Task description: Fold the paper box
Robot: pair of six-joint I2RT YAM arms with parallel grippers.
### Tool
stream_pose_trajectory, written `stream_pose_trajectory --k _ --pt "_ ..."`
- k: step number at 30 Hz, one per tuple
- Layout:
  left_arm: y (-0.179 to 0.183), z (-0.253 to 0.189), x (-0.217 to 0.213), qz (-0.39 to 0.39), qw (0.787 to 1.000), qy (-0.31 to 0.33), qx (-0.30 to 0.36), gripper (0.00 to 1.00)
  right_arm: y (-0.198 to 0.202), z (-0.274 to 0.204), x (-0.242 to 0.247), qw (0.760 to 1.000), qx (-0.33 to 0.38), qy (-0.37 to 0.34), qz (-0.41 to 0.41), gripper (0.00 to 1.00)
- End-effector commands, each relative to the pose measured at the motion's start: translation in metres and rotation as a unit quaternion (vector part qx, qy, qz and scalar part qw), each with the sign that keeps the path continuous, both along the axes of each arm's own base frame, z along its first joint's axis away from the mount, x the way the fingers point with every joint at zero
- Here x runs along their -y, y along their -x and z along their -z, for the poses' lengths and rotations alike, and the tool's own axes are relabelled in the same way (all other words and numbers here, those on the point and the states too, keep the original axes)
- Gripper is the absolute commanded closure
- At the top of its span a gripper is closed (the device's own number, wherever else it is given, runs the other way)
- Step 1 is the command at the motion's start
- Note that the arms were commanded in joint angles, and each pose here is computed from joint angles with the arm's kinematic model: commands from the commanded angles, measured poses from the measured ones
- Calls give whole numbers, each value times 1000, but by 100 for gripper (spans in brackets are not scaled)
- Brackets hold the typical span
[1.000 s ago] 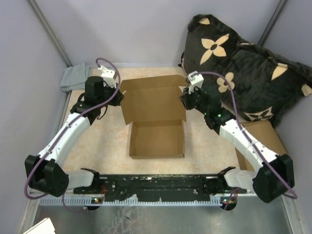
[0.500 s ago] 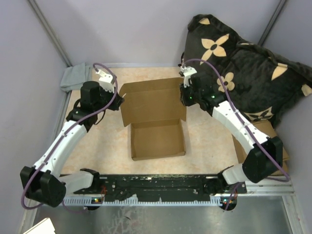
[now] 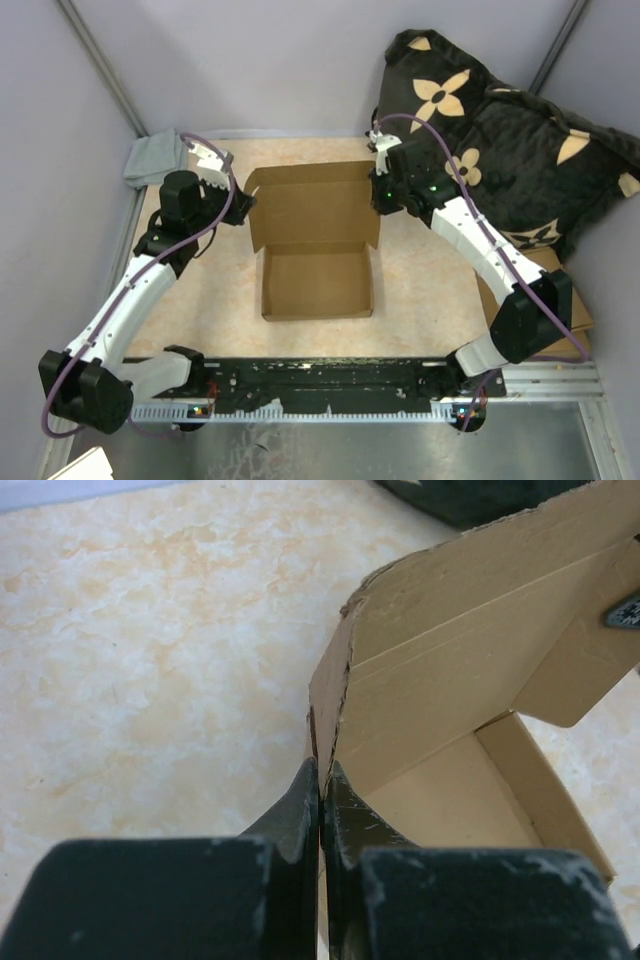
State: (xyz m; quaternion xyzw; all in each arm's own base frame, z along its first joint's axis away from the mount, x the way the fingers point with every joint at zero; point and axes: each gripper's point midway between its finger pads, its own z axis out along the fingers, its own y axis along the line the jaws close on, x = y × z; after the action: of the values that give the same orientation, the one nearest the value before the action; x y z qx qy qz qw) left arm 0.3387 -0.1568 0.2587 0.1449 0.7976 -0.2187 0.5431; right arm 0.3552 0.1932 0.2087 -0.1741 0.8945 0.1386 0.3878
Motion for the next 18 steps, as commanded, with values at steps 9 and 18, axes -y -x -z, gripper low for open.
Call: stream_pose_trajectory --k 9,18 --pt "-21 -47 15 -18 993 105 54 100 -43 -94 -3 977 181 -84 73 97" --pt "-21 -21 23 -16 992 121 27 99 -31 -74 -12 964 223 -117 90 97"
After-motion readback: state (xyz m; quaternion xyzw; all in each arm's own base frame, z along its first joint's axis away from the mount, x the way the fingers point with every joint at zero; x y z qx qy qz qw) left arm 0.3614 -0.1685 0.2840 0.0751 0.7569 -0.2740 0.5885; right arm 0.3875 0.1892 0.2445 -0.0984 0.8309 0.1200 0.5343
